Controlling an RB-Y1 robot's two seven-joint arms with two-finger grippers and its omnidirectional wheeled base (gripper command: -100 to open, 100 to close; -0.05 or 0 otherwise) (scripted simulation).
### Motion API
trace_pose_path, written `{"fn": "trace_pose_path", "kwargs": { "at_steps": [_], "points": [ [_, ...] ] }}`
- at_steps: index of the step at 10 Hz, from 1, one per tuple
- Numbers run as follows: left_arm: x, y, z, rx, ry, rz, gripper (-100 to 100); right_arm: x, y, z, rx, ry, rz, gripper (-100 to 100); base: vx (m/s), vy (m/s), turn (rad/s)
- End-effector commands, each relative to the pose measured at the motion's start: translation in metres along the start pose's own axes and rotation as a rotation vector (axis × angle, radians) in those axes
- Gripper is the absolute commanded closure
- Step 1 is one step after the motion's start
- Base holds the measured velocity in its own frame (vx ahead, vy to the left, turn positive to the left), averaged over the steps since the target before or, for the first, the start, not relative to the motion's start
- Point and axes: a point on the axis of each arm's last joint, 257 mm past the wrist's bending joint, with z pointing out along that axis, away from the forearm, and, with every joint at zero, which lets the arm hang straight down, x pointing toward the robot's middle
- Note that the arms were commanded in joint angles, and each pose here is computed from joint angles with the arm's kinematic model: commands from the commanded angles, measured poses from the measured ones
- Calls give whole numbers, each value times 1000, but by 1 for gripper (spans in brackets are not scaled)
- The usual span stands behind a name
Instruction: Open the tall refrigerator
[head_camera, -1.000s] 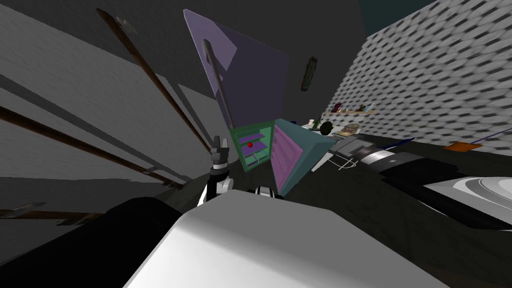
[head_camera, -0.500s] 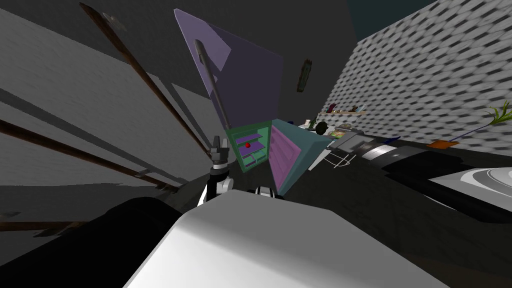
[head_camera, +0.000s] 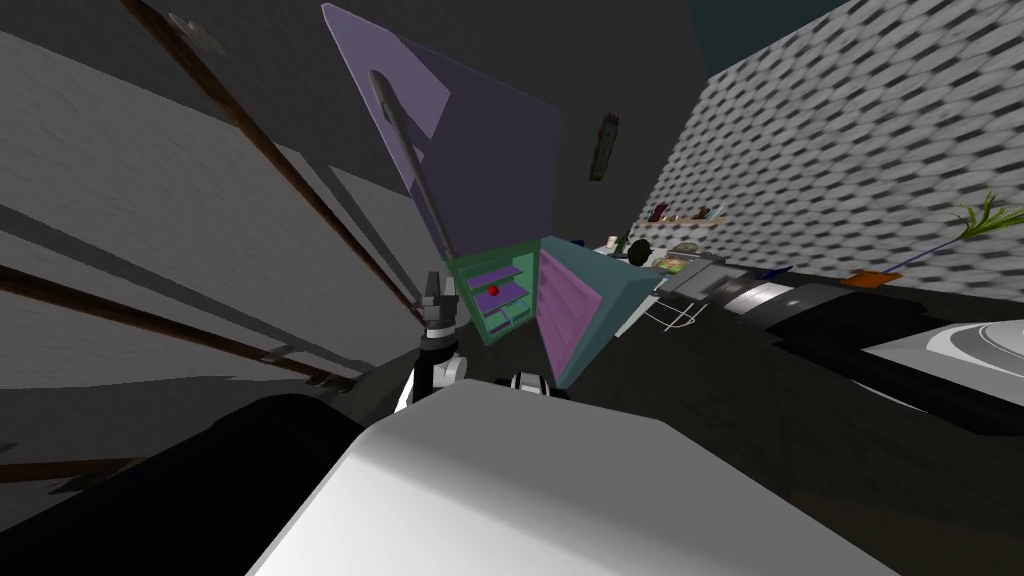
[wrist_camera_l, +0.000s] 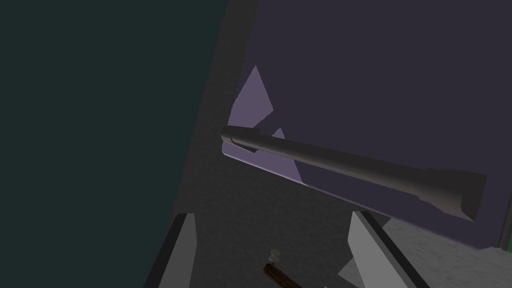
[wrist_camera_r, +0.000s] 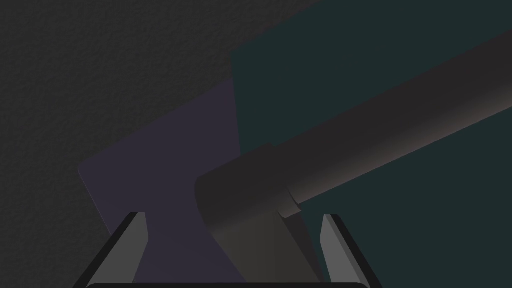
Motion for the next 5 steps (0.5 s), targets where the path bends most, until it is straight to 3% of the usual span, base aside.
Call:
{"fn": "trace_pose_path", "kwargs": {
  "at_steps": [1, 2, 3, 5],
  "points": [
    [0, 0, 0, 0, 0, 0, 0, -19, -18, 7, 15, -31, -5, -100, 7, 1, -74],
    [0, 0, 0, 0, 0, 0, 0, -8, -1, 4, -15, -11, 4, -100, 7, -7, -18],
    [0, 0, 0, 0, 0, 0, 0, -6, 2, 3, -21, -6, 9, 0, 5, -6, 3],
    [0, 0, 0, 0, 0, 0, 0, -2, 8, 2, -34, 3, 14, 0, 0, 0, 0]
  ]
}}
